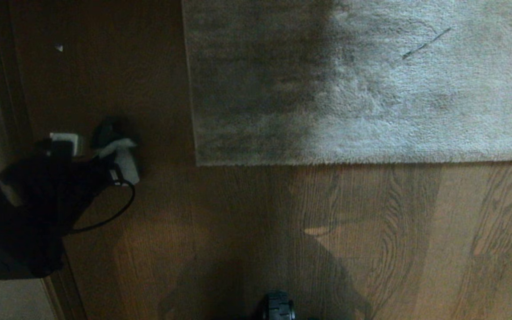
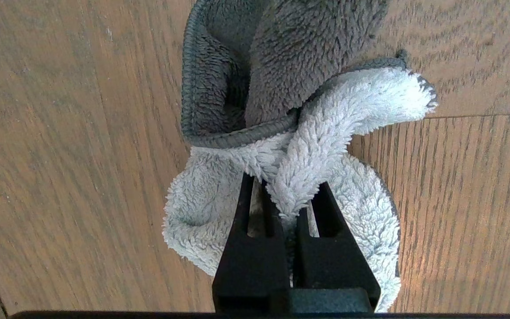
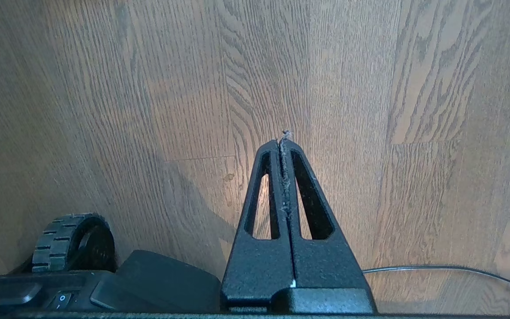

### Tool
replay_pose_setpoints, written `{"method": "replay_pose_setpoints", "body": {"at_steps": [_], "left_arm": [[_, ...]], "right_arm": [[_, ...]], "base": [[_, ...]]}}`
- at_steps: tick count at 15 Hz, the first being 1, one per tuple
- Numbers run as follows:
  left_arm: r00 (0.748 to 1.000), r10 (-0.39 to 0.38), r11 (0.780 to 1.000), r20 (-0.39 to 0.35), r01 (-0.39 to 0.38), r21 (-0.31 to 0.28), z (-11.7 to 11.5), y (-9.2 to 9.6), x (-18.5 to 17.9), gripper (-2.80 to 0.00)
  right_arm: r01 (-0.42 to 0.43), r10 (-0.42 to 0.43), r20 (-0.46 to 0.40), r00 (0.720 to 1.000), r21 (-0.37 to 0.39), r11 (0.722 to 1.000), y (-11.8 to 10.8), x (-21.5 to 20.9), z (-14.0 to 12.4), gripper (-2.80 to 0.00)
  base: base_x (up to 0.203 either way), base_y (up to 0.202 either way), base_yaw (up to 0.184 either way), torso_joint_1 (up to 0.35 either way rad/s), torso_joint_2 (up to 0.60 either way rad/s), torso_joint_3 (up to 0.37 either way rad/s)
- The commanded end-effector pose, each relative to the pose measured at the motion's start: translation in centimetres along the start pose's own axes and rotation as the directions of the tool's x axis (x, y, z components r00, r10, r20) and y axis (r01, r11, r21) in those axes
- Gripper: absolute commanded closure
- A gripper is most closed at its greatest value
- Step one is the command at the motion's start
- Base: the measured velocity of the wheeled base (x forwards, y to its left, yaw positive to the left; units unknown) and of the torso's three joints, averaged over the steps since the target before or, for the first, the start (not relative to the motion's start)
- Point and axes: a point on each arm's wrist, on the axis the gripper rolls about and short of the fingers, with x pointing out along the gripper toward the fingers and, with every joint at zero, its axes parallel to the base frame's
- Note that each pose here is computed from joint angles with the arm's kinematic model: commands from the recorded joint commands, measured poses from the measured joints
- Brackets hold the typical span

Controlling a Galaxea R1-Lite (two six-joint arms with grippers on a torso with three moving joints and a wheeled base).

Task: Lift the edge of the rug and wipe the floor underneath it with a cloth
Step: Pick up the rag

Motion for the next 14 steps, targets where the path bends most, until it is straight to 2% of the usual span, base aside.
{"method": "replay_pose_setpoints", "body": {"at_steps": [1,9,14], "left_arm": [[0.999,0.002,1.000,0.044,-0.002,0.002,0.4,0.0,0.0,0.00],[0.999,0.003,1.000,0.046,-0.003,0.003,1.2,0.0,-1.3,0.00],[0.996,0.015,1.000,0.087,-0.015,0.004,3.4,0.2,-3.7,0.00]], "right_arm": [[0.001,-0.001,0.002,1.000,0.000,1.000,0.0,0.0,0.0,0.00],[0.000,0.000,0.002,1.000,0.000,1.000,0.0,0.0,0.0,0.00],[0.000,0.000,0.001,1.000,0.000,1.000,0.0,0.0,0.0,0.00]], "base": [[0.000,0.000,0.000,0.000,0.00,0.000],[0.000,0.000,0.000,0.000,0.00,0.000],[0.000,0.000,0.000,0.000,0.00,0.000]]}}
